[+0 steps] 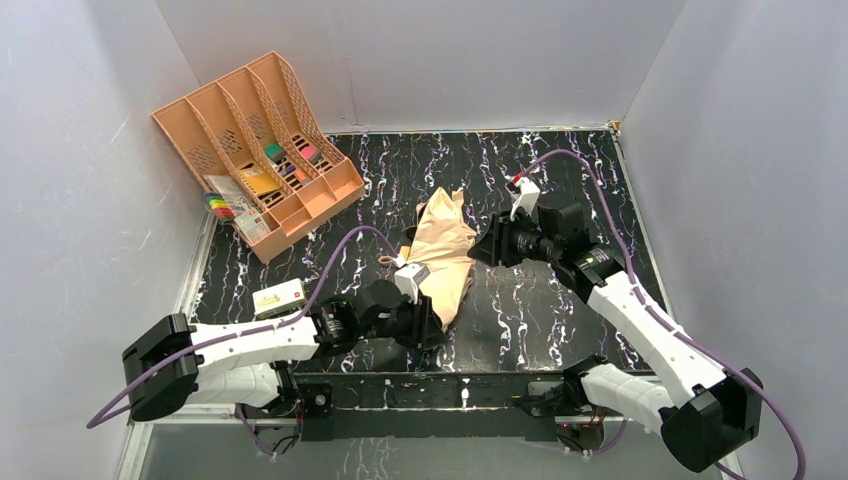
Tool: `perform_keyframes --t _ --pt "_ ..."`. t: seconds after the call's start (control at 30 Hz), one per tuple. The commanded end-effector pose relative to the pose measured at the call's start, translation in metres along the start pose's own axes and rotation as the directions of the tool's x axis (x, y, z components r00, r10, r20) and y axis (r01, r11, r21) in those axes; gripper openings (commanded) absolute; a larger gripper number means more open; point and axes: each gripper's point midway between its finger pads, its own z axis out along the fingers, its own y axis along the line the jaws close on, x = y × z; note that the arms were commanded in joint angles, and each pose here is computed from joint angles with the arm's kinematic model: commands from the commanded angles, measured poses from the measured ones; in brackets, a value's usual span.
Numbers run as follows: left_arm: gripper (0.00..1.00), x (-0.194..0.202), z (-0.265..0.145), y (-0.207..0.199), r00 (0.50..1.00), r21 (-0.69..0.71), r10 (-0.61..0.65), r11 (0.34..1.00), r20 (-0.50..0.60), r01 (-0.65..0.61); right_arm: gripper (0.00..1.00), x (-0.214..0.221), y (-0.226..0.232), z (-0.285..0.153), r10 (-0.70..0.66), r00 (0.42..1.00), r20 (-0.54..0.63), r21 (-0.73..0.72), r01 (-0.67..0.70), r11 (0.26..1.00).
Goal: Put away the umbrella
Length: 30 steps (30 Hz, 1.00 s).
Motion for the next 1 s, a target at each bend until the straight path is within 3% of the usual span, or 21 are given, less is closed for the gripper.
perform_keyframes --t 0.0,0.17,0.33,0.47,0.97 --pt "0.42 -0.003 0.004 -0.002 1.000 0.004 0.014 1.000 0.018 -0.014 0.45 -0.012 0.031 -0.002 -0.036 0.999 0.018 -0.167 0.038 0.985" --pt "0.51 0.005 0.006 -0.001 1.000 0.003 0.017 1.000 -0.003 -0.017 0.45 -0.001 0.042 0.000 -0.002 1.000 -0.005 -0.216 0.001 0.976" --pt "0.45 0.012 0.009 0.003 1.000 0.006 0.008 1.000 -0.007 -0.008 0.37 0.021 0.059 0.012 0.023 0.998 -0.052 -0.241 -0.035 0.970" --pt "0.47 0.024 0.013 0.012 1.000 -0.008 -0.007 1.000 -0.029 0.007 0.31 0.045 0.069 0.027 0.048 0.995 -0.089 -0.248 -0.069 0.966" --pt "0.54 0.048 0.024 0.019 0.997 -0.011 -0.016 1.000 -0.076 0.016 0.17 0.123 0.043 0.074 0.210 0.964 -0.166 -0.115 -0.230 0.966"
